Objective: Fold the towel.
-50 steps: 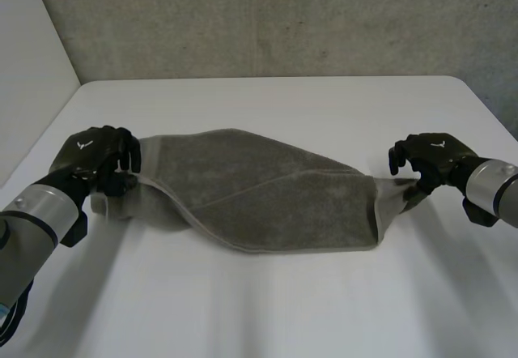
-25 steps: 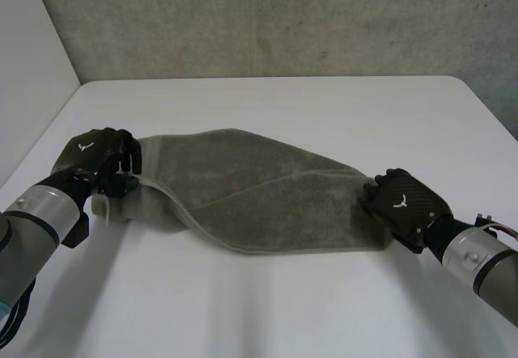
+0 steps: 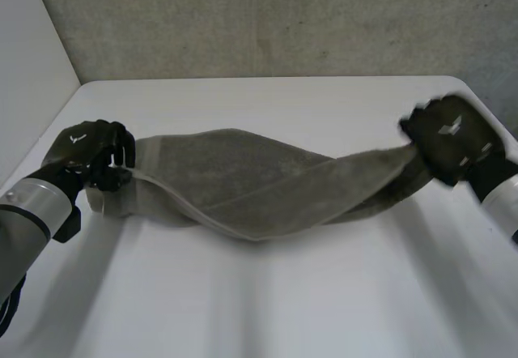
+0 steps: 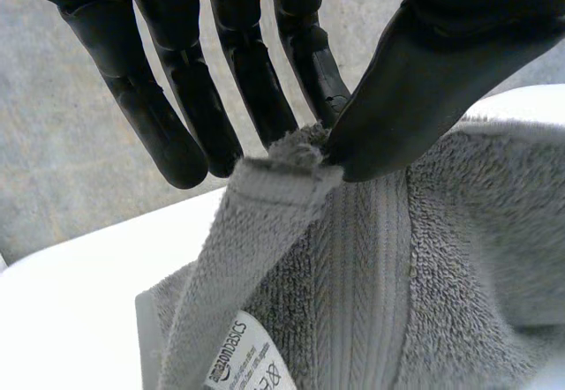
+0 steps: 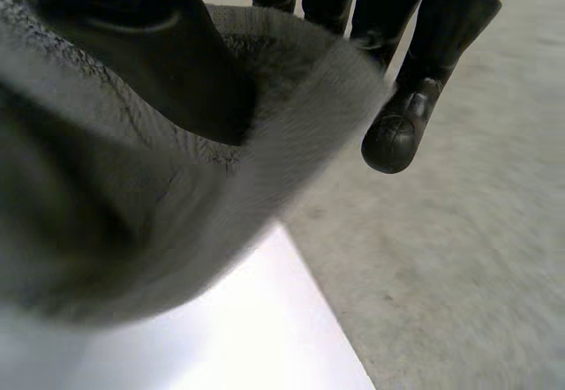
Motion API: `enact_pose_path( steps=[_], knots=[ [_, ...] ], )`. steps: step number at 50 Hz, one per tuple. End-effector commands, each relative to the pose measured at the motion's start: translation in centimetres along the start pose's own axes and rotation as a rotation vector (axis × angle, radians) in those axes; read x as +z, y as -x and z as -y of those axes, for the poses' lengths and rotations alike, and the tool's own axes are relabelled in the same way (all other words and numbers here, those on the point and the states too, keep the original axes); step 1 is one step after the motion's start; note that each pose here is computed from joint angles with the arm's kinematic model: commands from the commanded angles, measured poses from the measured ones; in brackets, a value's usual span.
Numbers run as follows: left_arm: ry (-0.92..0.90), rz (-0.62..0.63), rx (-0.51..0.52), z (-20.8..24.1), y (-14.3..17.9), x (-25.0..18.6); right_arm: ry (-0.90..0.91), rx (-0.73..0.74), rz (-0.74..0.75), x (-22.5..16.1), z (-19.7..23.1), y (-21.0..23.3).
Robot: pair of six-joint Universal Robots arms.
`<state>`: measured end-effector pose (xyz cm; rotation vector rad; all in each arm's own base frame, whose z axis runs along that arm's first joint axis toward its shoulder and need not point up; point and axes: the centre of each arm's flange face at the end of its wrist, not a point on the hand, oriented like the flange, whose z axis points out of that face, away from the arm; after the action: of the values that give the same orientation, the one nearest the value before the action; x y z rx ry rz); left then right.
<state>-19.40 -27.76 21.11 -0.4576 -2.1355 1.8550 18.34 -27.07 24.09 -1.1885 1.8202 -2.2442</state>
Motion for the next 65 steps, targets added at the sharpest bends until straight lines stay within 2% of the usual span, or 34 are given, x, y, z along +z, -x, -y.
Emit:
enact_pose_path(
  steps=[1, 3, 6, 8, 15, 17, 18, 20, 21, 23, 24, 26, 27, 28, 29, 31, 32, 34, 35, 37, 38, 39, 43, 44, 45, 46, 47, 48, 51, 52, 54, 55, 57, 65],
  knots=[
    [-0.013, -0.003, 0.096, 1.5, -0.3, -1.1, 0.226, 0.243, -0.037, -1.0, 0.5, -3.4],
    [0.012, -0.004, 0.185, 1.1, -0.1, -0.6, 0.408, 0.183, 0.1, -0.9, -0.8, -1.9],
    [0.03, -0.004, 0.231, 0.8, 0.0, -0.1, 0.486, 0.163, 0.177, -0.8, -1.5, -1.0],
    [0.085, -0.035, 0.302, 0.0, -0.5, 1.0, 0.567, 0.128, 0.235, 0.2, -2.1, 0.1],
    [0.127, -0.078, 0.361, -0.3, -2.8, 4.7, 0.506, 0.027, 0.226, 4.1, -0.6, 1.3],
    [0.065, -0.045, 0.381, 1.1, -3.1, 7.4, 0.407, -0.007, 0.186, 6.7, 0.4, 0.8],
    [0.065, -0.045, 0.381, 1.1, -3.1, 7.4, 0.407, -0.007, 0.186, 6.7, 0.4, 0.8],
    [-0.051, -0.001, 0.392, 4.0, -2.8, 10.1, 0.238, -0.044, 0.097, 9.4, 2.8, -0.4],
    [-0.052, -0.001, 0.392, 4.0, -2.8, 10.2, 0.237, -0.044, 0.096, 9.5, 2.8, -0.4],
    [-0.22, 0.059, 0.399, 8.7, -2.6, 12.4, -0.004, -0.085, -0.049, 12.0, 6.8, -2.6],
    [-0.221, 0.06, 0.399, 8.7, -2.6, 12.4, -0.005, -0.085, -0.05, 12.0, 6.8, -2.7],
    [-0.431, 0.135, 0.361, 14.4, -2.4, 13.4, -0.266, -0.114, -0.229, 13.4, 11.0, -5.8],
    [-0.432, 0.136, 0.361, 14.4, -2.4, 13.4, -0.267, -0.114, -0.23, 13.4, 11.1, -5.8],
    [-0.566, 0.171, 0.328, 17.7, -2.4, 13.0, -0.387, -0.117, -0.326, 13.5, 13.0, -7.6],
    [-0.567, 0.172, 0.328, 17.8, -2.4, 13.0, -0.388, -0.117, -0.327, 13.5, 13.0, -7.6],
    [-0.816, 0.198, 0.261, 23.2, -2.4, 11.6, -0.616, -0.105, -0.51, 12.1, 17.9, -11.0],
    [-0.817, 0.198, 0.26, 23.2, -2.4, 11.6, -0.617, -0.105, -0.511, 12.1, 17.9, -11.0],
    [-1.011, 0.2, 0.212, 27.0, -2.1, 9.9, -0.655, -0.094, -0.541, 11.2, 19.8, -12.2],
    [-1.012, 0.2, 0.212, 27.0, -2.1, 9.9, -0.655, -0.094, -0.541, 11.2, 19.8, -12.2],
    [-1.075, 0.184, 0.211, 27.9, -2.0, 9.6, -0.617, -0.087, -0.506, 11.8, 19.4, -12.0],
    [-1.075, 0.184, 0.211, 27.9, -2.0, 9.6, -0.554, -0.073, -0.436, 12.7, 18.4, -11.1],
    [-1.058, 0.161, 0.218, 27.5, -2.2, 9.8, -0.494, -0.056, -0.36, 13.4, 17.4, -10.0],
    [-0.953, 0.114, 0.233, 25.0, -2.3, 11.0, -0.365, -0.031, -0.256, 14.2, 15.2, -8.4],
    [-0.874, 0.1, 0.235, 23.0, -2.0, 11.8, -0.365, -0.031, -0.256, 14.2, 15.2, -8.4],
    [-0.792, 0.086, 0.236, 20.7, -1.9, 12.6, -0.291, -0.026, -0.213, 14.4, 13.8, -7.5],
    [-0.791, 0.086, 0.236, 20.7, -1.9, 12.6, -0.221, -0.026, -0.169, 14.6, 12.2, -6.3],
    [-0.714, 0.074, 0.233, 18.4, -1.8, 13.2, -0.22, -0.026, -0.169, 14.6, 12.2, -6.3],
    [-0.714, 0.074, 0.233, 18.4, -1.8, 13.2, -0.18, -0.029, -0.141, 14.7, 11.1, -5.4],
    [-0.498, 0.022, 0.217, 11.2, -2.3, 13.7, -0.119, -0.03, -0.103, 14.4, 9.1, -4.1],
    [-0.497, 0.022, 0.217, 11.2, -2.3, 13.7, -0.118, -0.03, -0.102, 14.4, 9.1, -4.1],
    [-0.387, -0.007, 0.204, 7.4, -2.8, 13.5, -0.081, -0.035, -0.072, 14.0, 8.0, -2.8],
    [-0.386, -0.007, 0.203, 7.4, -2.8, 13.5, -0.08, -0.035, -0.072, 14.0, 8.0, -2.8],
    [-0.29, -0.047, 0.192, 4.1, -3.6, 13.0, -0.081, -0.044, -0.048, 13.7, 8.4, -1.5],
    [-0.199, -0.137, 0.159, 0.8, -5.6, 11.9, -0.093, -0.084, -0.021, 13.0, 9.8, -0.1]
  ],
)
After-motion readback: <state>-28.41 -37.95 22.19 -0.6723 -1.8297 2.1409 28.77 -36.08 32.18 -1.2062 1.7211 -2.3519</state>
